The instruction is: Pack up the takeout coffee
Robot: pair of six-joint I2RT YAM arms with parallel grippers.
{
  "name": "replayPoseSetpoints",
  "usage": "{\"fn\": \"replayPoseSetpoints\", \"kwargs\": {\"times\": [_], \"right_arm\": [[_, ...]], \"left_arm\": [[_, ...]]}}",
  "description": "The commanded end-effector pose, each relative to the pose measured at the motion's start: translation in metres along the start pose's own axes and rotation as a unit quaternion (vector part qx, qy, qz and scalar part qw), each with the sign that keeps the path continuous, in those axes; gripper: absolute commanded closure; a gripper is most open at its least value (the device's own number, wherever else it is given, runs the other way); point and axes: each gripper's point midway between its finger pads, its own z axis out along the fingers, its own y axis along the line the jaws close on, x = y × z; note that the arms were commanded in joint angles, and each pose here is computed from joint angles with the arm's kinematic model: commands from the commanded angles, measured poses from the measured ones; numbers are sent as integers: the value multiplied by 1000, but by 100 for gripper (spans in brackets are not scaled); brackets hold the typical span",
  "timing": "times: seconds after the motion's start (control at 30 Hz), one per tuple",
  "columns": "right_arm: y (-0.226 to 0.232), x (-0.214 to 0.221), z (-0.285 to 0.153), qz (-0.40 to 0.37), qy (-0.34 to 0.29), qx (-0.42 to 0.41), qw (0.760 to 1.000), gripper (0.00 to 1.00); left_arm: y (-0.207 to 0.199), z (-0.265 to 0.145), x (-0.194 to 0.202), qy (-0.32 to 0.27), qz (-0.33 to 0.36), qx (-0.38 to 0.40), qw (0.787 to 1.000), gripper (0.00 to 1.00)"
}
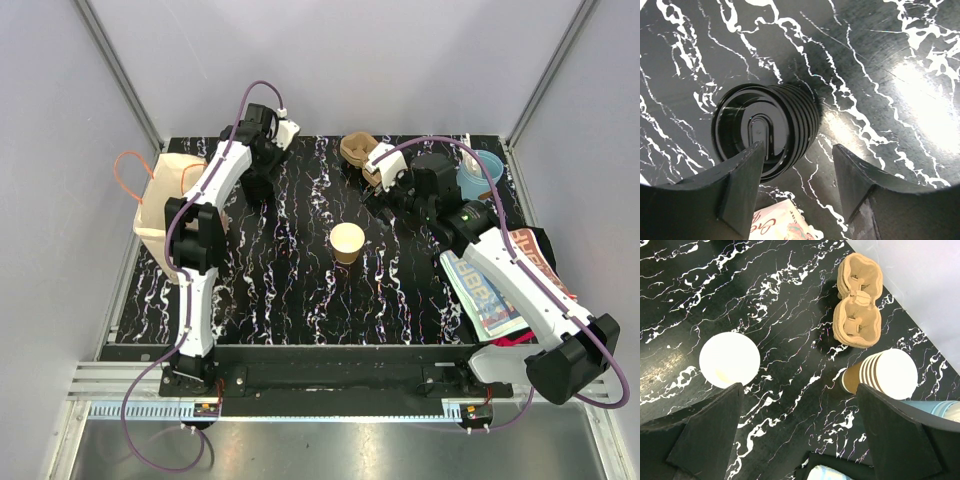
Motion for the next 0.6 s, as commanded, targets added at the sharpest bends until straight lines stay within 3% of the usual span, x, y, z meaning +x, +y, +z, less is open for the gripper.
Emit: {"fn": "replayPoseSetpoints", "kwargs": {"times": [0.0,0.3,0.57], "right_arm": [[-10,-7,2,2,-16,22,1000,1],[-10,-5,4,2,-12,23,1000,1],[-9,-2,8,1,-7,21,1000,1]], "left_arm": [[7,-1,-14,-26,-8,9,1000,39],[13,10,-9,-22,-18,11,1000,44],[13,11,-7,-23,-23,19,999,55]]}}
